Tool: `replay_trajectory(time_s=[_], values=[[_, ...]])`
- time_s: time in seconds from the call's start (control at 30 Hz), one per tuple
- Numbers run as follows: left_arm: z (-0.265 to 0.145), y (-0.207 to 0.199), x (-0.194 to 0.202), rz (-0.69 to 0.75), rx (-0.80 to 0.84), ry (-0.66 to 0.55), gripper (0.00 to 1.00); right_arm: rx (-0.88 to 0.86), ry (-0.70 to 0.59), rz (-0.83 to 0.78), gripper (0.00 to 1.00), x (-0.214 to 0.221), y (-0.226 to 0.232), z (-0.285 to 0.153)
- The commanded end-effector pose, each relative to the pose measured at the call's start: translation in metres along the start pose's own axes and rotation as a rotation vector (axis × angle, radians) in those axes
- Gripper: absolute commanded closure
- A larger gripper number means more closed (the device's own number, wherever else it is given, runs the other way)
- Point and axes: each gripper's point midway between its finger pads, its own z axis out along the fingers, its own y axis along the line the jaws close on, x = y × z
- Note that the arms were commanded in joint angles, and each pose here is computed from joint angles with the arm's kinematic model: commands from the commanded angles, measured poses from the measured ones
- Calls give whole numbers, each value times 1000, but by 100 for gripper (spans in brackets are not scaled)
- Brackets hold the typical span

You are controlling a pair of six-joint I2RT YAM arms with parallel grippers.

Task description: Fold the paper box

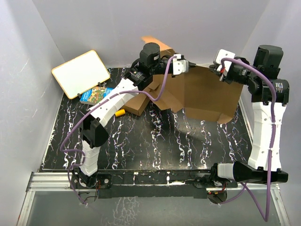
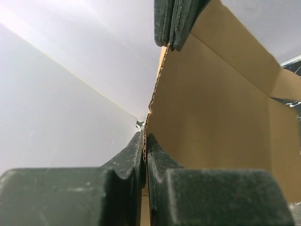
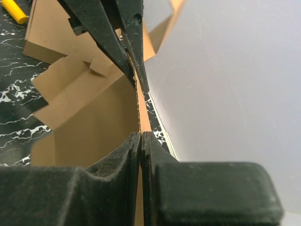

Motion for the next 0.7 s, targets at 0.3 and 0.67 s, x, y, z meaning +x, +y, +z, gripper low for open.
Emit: replay_trajectory(time_s=[0.3, 0.67], values=[[-34, 95, -91, 147, -400, -130, 100, 201, -133, 84, 23, -97, -38, -46], [-113, 174, -127, -99, -799, -224, 100, 152, -191, 392, 4, -75, -20, -25]])
